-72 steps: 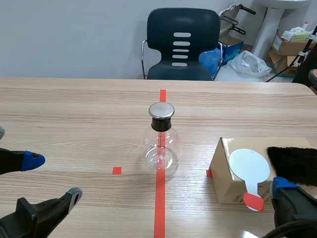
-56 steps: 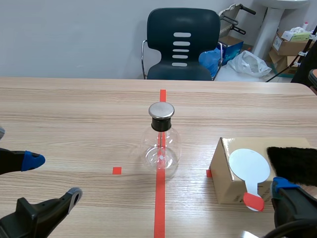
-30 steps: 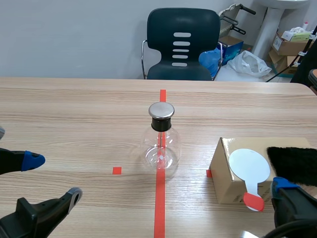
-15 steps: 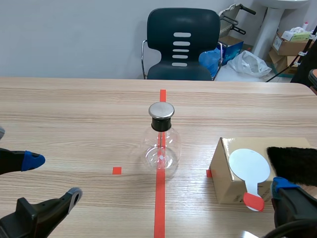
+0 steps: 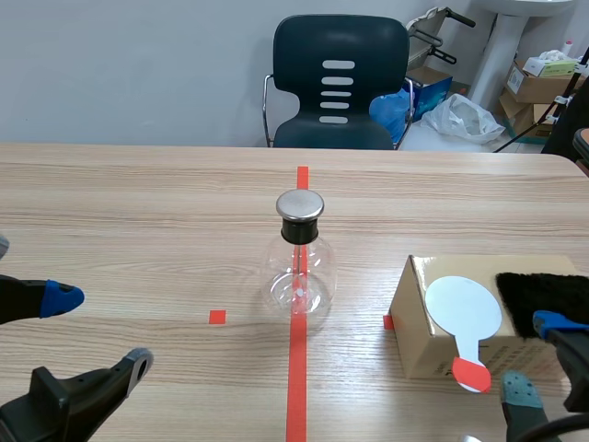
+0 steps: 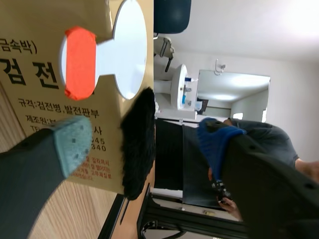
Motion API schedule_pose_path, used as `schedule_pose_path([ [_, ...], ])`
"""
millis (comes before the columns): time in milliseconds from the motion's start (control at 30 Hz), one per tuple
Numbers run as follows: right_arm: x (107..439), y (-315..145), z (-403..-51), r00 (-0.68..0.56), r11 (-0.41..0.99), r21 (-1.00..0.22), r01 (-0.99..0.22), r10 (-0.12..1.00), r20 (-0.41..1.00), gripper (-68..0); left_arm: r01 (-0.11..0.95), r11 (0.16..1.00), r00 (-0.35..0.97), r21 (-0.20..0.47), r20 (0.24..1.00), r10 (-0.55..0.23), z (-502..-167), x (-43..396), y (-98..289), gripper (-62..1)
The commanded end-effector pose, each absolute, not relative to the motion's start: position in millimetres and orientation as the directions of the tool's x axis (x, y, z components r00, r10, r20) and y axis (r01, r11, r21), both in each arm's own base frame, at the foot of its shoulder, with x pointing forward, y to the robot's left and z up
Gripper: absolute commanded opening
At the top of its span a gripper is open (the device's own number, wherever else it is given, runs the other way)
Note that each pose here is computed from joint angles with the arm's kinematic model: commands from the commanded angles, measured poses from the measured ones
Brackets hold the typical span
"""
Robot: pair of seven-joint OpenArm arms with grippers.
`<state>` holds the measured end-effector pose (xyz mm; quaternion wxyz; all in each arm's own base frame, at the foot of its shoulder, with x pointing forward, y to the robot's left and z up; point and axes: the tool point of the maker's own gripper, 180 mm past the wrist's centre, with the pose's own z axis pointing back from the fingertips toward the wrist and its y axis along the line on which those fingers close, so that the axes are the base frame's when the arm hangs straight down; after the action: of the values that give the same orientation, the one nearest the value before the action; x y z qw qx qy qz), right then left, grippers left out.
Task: Do the electroscope experiment
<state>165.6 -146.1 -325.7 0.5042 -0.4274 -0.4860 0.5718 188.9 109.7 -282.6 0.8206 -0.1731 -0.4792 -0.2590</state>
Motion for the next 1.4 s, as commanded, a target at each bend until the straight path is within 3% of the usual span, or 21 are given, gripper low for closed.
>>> schedule_pose_path([
  [0, 167, -147, -316, -0.140, -0.016, -0.994, -0.107, 0.990, -0.001, -15.9, 0.596, 0.803, 0.390, -0.035, 0.886, -0.251, -277, 190, 107, -0.5],
  [200, 163, -142, -333, -0.177, -0.018, -0.989, -0.145, 0.984, 0.008, -9.3, 0.596, 0.803, 0.390, -0.035, 0.886, -0.251, -277, 190, 107, -0.5],
  [733, 174, -118, -340, -0.114, 0.069, -0.990, -0.126, 0.990, 0.084, -9.3, 0.596, 0.803, 0.390, -0.035, 0.886, -0.251, -277, 190, 107, -0.5],
  [1367, 177, -100, -336, -0.123, 0.084, -0.991, -0.107, 0.988, 0.097, -10.0, 0.596, 0.803, 0.390, -0.035, 0.886, -0.251, -277, 190, 107, -0.5],
])
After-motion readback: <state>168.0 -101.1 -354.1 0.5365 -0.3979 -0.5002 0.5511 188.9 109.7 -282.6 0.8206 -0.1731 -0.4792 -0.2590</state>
